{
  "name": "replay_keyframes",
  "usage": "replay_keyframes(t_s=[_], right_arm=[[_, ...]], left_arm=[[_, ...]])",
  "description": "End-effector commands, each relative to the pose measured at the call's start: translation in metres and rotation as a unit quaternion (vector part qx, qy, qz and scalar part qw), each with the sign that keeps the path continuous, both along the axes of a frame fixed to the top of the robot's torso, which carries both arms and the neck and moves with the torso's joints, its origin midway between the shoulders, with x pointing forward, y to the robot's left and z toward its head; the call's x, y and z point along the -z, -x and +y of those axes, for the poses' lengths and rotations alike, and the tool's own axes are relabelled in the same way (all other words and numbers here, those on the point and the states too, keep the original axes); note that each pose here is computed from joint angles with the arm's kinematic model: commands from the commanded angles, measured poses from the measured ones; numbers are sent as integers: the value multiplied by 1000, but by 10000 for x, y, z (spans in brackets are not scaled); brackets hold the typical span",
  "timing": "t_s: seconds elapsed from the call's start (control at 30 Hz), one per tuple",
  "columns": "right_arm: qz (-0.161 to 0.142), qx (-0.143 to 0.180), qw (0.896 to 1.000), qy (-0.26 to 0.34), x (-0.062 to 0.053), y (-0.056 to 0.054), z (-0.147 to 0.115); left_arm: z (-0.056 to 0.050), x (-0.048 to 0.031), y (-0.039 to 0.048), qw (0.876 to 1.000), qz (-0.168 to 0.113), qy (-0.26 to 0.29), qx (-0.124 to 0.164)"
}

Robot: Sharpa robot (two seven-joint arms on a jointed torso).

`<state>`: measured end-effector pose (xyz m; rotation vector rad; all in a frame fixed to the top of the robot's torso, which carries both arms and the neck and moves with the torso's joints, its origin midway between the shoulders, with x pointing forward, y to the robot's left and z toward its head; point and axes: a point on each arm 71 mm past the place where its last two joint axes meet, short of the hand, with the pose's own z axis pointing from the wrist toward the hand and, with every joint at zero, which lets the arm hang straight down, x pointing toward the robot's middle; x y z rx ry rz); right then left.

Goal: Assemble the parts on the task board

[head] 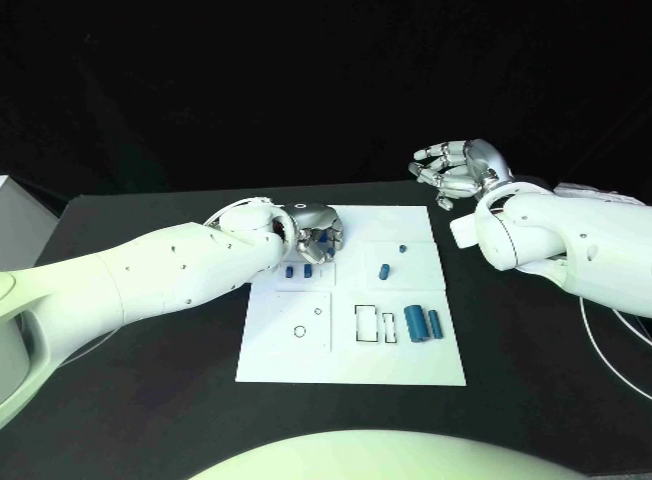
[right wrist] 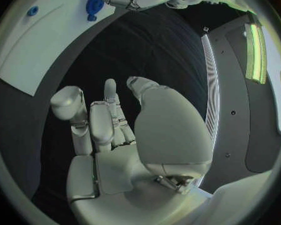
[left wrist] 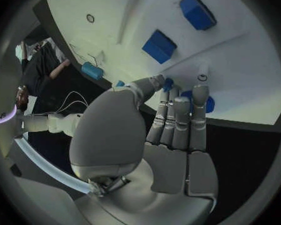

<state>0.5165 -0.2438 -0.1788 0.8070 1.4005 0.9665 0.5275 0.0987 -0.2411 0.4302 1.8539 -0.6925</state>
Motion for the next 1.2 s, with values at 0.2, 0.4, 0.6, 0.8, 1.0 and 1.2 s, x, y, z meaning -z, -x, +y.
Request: replay_keyframes(t_s=[0.2,0.4,0.6,0.8,1.0,1.2], right_arm=[[-7,-12,1000,2,-9,4,31],[-6,-13,1000,2,-8,3,37],[-7,-13,1000,2,-9,2,41],[-7,-14,1000,2,-9,2,41],[-7,-14,1000,2,-9,3,41],[-8,-14,1000,2,-10,3,38]], left_arm=[[-14,21,10,1000,7,-11,3],[-23,21,15,1000,7,-11,5],[-21,17,9,1000,3,-11,3],[-21,-6,2,1000,-10,0,0],[-18,-26,10,1000,-19,17,0],[13,-79,35,999,-29,44,1]])
